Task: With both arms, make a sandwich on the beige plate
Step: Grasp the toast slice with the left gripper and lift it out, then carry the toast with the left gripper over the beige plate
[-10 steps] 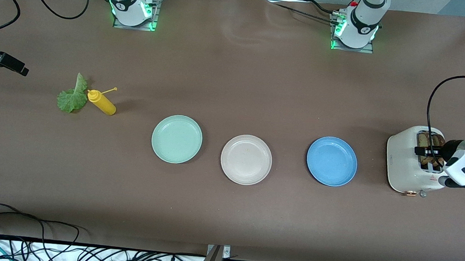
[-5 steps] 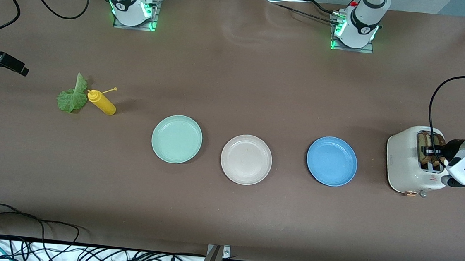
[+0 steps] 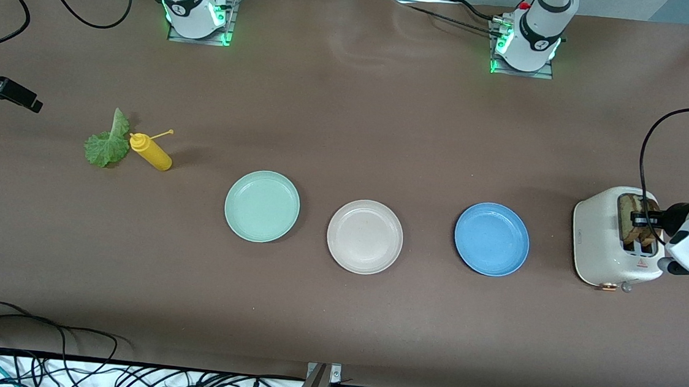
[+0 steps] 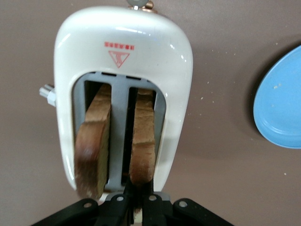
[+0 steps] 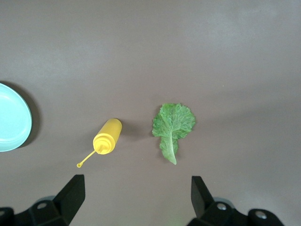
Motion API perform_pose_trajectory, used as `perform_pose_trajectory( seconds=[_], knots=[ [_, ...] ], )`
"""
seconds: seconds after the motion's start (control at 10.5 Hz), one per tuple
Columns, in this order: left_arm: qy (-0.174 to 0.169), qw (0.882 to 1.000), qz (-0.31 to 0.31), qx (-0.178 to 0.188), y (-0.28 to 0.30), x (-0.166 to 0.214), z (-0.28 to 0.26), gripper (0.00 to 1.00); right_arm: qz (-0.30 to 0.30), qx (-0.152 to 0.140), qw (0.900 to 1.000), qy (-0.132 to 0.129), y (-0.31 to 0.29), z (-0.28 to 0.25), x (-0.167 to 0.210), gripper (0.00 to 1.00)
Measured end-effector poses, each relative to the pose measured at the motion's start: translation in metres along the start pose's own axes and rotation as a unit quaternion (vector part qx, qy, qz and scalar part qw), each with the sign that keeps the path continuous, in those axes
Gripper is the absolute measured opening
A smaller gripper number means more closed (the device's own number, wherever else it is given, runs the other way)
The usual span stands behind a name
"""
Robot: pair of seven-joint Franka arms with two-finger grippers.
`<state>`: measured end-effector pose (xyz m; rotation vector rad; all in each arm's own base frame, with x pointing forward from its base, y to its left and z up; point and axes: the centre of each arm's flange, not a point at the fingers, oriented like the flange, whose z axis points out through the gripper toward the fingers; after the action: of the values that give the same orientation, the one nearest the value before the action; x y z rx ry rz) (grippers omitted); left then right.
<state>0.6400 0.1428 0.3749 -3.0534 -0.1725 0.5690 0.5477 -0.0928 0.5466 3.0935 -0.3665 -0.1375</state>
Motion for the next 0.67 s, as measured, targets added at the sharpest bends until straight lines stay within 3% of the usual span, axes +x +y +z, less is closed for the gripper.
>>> perform_pose_trajectory(
  seconds=[0.67],
  knots=[
    [-0.003, 1.000, -0.008, 0.002, -0.002, -0.063, -0.097, 0.08, 0.000, 0.000, 1.000, 0.000, 0.000, 0.000, 0.000, 1.00]
  ],
)
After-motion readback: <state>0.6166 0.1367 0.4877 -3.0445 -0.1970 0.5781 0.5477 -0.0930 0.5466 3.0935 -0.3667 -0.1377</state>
